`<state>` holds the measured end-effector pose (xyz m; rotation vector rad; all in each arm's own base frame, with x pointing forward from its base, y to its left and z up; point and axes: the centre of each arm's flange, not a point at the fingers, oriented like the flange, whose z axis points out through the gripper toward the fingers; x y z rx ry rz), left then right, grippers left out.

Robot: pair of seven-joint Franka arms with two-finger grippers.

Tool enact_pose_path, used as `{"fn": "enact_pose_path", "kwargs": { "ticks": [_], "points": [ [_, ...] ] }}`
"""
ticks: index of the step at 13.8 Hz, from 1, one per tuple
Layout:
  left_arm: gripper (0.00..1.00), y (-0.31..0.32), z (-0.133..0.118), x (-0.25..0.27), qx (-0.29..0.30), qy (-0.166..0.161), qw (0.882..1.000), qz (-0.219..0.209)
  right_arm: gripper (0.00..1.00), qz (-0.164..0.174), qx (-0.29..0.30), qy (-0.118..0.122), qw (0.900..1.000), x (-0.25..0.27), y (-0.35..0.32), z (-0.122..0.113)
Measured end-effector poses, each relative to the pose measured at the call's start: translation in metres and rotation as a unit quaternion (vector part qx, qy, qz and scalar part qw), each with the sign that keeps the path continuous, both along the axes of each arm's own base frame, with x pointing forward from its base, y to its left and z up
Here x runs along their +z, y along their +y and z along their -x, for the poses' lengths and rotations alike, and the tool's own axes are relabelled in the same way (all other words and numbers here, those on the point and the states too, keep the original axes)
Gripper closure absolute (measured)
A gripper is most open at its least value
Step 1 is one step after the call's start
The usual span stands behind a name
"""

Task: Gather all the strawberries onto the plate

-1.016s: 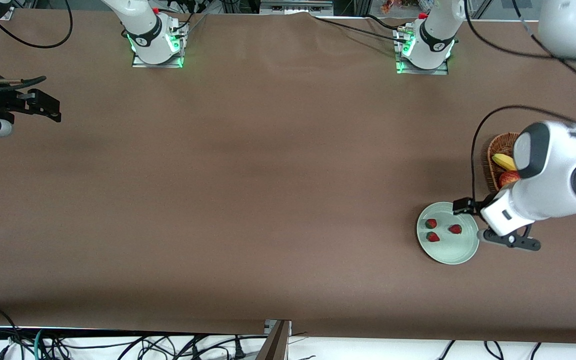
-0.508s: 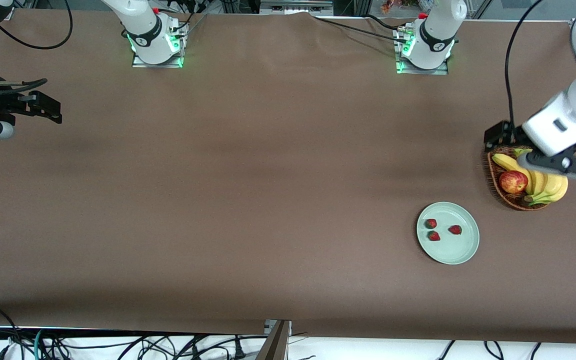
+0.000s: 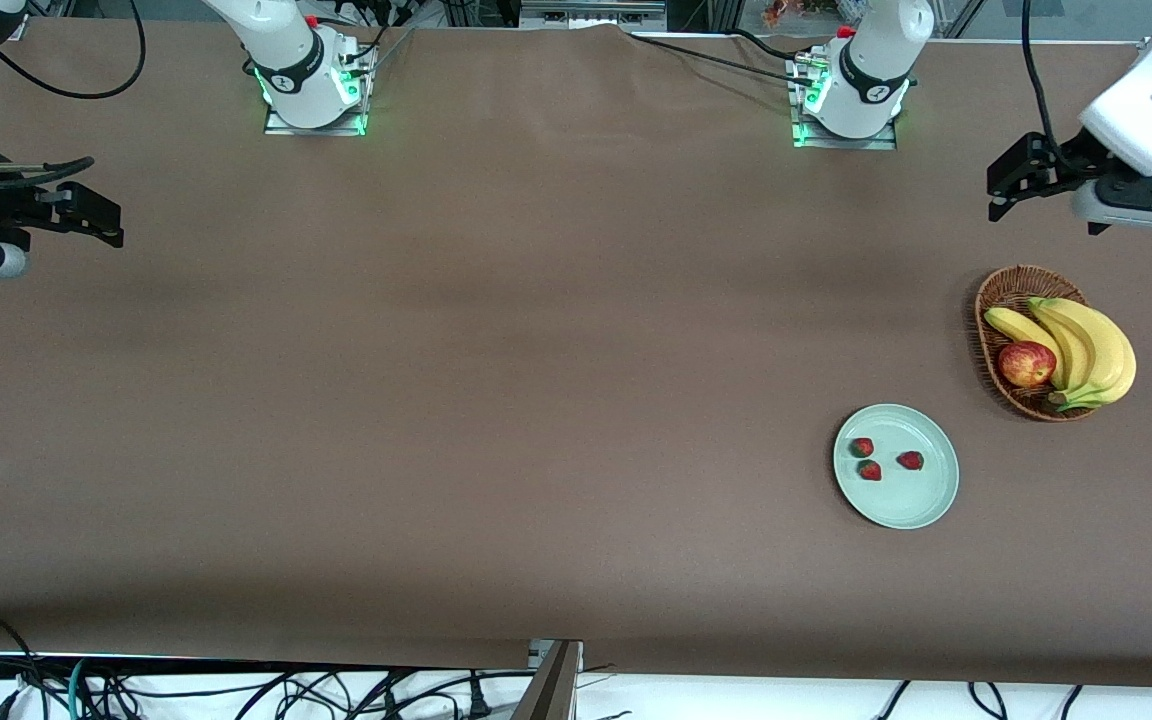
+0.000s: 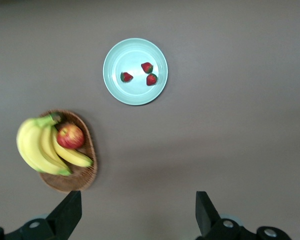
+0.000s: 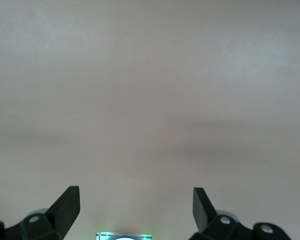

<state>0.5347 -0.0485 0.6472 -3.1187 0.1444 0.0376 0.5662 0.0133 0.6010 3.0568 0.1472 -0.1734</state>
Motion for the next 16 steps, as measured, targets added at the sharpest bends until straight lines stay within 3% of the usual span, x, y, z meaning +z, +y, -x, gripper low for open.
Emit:
{"fn": "enact_pose_path", "kwargs": {
  "ticks": [3,7,16],
  "points": [
    [0.0,0.017,0.002,-0.003,0.04,0.011,0.999,0.017,0.0,0.0,0.0,0.0,1.0,0.0,0.0,0.0],
    [0.0,-0.011,0.01,0.001,0.061,0.016,0.998,0.014,0.0,0.0,-0.001,0.0,1.0,0.0,-0.001,0.0],
    [0.0,-0.008,0.019,0.011,0.072,0.015,0.997,0.012,0.0,0.0,-0.001,0.0,1.0,0.0,-0.001,0.0]
  ]
}}
